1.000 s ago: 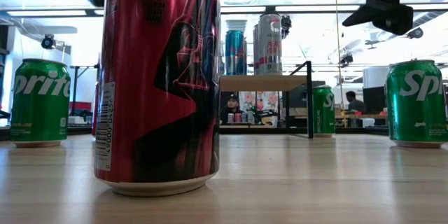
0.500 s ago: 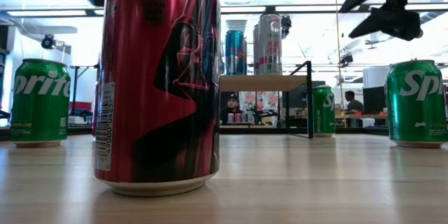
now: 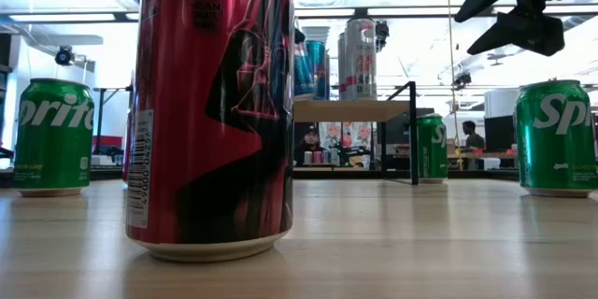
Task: Place canned beverage on shelf
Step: Put the blue soda can on the shelf aligned with the other blue soda can
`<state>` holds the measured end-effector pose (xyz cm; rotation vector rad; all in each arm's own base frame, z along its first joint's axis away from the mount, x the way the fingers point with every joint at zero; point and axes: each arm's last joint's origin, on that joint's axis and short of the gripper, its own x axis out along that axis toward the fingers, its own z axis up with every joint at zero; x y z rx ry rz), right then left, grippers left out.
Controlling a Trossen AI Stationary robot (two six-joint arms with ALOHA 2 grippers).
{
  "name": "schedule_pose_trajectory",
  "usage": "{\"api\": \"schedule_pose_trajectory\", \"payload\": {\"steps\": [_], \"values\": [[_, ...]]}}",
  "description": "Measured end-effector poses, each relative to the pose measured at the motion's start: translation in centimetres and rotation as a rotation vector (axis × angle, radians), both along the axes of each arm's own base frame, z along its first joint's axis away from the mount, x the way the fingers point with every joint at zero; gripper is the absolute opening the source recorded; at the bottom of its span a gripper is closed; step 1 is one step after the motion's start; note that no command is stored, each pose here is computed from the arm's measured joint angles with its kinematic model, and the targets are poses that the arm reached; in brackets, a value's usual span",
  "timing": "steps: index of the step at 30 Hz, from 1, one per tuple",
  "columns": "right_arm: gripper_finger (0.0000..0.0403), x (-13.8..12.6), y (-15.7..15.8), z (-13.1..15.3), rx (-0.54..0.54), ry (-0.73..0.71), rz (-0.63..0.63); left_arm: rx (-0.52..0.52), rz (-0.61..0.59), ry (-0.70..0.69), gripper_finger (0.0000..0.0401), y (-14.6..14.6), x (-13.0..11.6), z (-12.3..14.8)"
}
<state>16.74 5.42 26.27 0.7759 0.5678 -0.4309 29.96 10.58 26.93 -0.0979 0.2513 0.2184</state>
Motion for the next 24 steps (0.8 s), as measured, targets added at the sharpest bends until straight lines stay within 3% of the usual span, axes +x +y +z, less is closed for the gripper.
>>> {"api": "schedule_pose_trajectory", "payload": {"steps": [12, 24], "values": [[0.0230, 0.0, 0.0, -0.1, 0.000, 0.007, -0.003, 0.017, -0.007, 0.009, 0.0247, 1.4, 2.5, -0.4], [0.0230, 0.0, 0.0, -0.1, 0.000, 0.008, -0.002, 0.031, 0.022, -0.027, 0.0247, 2.5, 3.0, -0.9]]}}
